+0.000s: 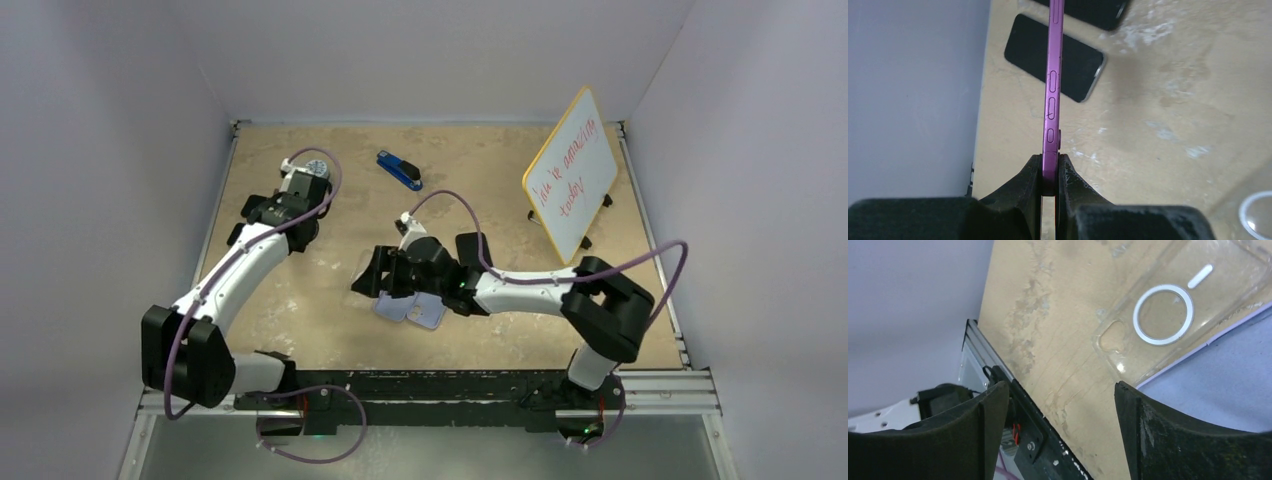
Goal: Take the phone out of the phone case
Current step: Place the phone case at the center of the board, then place the phone at the center of the board, then adjust the phone at the center of the board.
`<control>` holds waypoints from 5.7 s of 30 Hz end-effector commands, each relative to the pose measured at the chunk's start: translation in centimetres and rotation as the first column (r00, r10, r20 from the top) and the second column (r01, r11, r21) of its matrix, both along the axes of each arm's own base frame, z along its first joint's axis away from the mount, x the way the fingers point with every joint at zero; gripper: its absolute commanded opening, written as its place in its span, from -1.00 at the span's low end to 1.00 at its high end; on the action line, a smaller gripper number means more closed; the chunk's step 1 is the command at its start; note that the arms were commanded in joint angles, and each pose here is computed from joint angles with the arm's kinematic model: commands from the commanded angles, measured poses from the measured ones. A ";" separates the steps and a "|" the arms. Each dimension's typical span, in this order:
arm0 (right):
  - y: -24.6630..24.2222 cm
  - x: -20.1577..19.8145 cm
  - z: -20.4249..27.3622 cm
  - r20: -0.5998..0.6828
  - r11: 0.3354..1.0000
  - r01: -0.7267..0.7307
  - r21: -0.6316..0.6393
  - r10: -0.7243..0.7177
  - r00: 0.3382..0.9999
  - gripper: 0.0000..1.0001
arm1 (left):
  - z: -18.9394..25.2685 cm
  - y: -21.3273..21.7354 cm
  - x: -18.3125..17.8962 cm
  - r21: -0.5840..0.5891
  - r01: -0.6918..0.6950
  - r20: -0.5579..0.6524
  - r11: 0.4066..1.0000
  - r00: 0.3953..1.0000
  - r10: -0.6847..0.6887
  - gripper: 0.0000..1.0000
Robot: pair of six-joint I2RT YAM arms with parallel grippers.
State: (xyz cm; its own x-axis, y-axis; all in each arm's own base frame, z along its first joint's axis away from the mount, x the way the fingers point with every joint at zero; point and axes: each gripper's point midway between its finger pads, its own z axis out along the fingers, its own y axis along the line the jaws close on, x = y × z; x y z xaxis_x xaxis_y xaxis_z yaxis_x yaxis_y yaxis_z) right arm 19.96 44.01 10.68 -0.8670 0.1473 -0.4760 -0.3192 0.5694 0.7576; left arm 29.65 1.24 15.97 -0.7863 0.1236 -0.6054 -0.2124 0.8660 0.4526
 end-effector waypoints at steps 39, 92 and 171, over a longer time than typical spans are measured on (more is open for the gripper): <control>-12.7 4.3 2.9 0.519 0.949 0.300 -0.096 -0.210 0.829 0.64 | -13.2 6.8 -3.8 -0.059 -0.453 -0.393 0.890 0.830 0.396 -0.79; -14.9 5.2 3.5 0.595 0.917 0.371 -0.143 -0.220 0.773 0.77 | -12.5 16.9 1.6 -0.569 -0.612 -0.138 0.549 0.730 0.670 0.73; -17.5 5.2 3.5 0.587 0.867 0.401 -0.295 -0.166 0.793 0.98 | -7.0 9.8 0.5 -0.900 -0.294 0.010 0.320 0.723 0.690 1.00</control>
